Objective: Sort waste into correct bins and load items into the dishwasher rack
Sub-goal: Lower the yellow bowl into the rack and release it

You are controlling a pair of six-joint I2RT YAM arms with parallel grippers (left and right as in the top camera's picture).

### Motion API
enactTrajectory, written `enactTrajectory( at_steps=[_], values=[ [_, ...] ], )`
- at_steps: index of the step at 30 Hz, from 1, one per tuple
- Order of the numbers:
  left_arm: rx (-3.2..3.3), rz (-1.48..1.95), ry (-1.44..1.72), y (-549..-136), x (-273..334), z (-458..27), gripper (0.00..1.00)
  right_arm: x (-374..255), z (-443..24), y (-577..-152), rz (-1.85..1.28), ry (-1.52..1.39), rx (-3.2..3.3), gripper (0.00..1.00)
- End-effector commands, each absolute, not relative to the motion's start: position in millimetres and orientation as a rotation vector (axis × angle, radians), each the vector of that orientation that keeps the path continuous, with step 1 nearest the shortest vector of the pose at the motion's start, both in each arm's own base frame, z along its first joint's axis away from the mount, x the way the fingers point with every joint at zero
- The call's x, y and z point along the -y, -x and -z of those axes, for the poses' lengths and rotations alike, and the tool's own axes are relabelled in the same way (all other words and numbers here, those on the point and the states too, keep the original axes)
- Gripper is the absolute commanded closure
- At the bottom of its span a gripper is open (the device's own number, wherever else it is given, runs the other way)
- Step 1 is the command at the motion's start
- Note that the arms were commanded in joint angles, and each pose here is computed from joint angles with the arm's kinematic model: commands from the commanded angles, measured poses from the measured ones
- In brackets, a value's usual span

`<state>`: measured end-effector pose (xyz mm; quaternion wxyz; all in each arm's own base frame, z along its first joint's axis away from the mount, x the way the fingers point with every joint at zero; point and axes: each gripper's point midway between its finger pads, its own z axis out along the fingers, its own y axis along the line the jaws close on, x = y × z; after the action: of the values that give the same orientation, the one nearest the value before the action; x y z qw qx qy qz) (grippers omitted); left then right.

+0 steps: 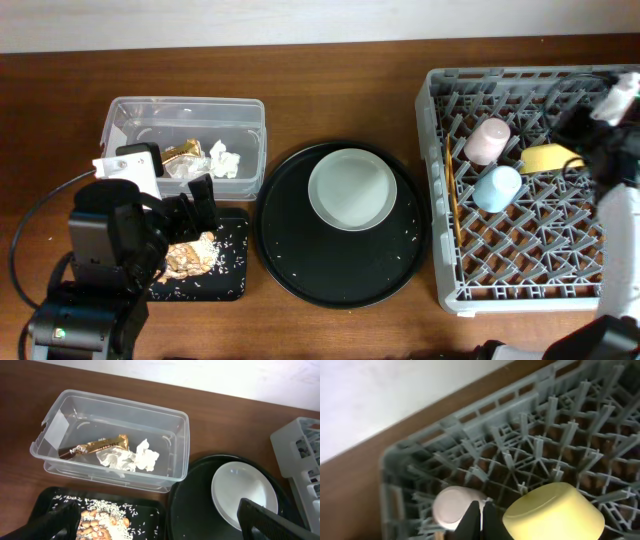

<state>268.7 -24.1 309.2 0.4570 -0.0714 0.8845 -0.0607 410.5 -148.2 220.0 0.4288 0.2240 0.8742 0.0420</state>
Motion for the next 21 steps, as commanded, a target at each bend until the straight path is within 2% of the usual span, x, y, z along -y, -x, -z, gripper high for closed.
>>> enactTrajectory(
  at_steps=[1,5,9,14,21],
  values=[
    [-2.16,0.141,0.2,-268.7,20.4,-315.4,0.01,168.3,-186.1,-415.9,0.079,-0.628,-2.25,0.96],
    [-2.16,0.14,0.2,-268.7,20.3,-315.4,0.01,171.0,-147.9,-419.6,0.068,-0.657,-2.335,0.96],
    [-2.16,0.141,0.2,-268.7,20.4,-315.4,0.01,174.1,-129.7,-411.3,0.095,-0.711,-2.39,0.96],
    [-2.16,0.141,0.2,-268.7,20.3,-315.4,0.01,188.2,-133.9,-385.5,0.245,-0.826,-2.418,0.96],
    [-2.16,0.141,0.2,-268.7,20.4,-315.4,0.01,181.7,-147.0,-363.2,0.248,-0.891,-2.51,0.96]
  ],
)
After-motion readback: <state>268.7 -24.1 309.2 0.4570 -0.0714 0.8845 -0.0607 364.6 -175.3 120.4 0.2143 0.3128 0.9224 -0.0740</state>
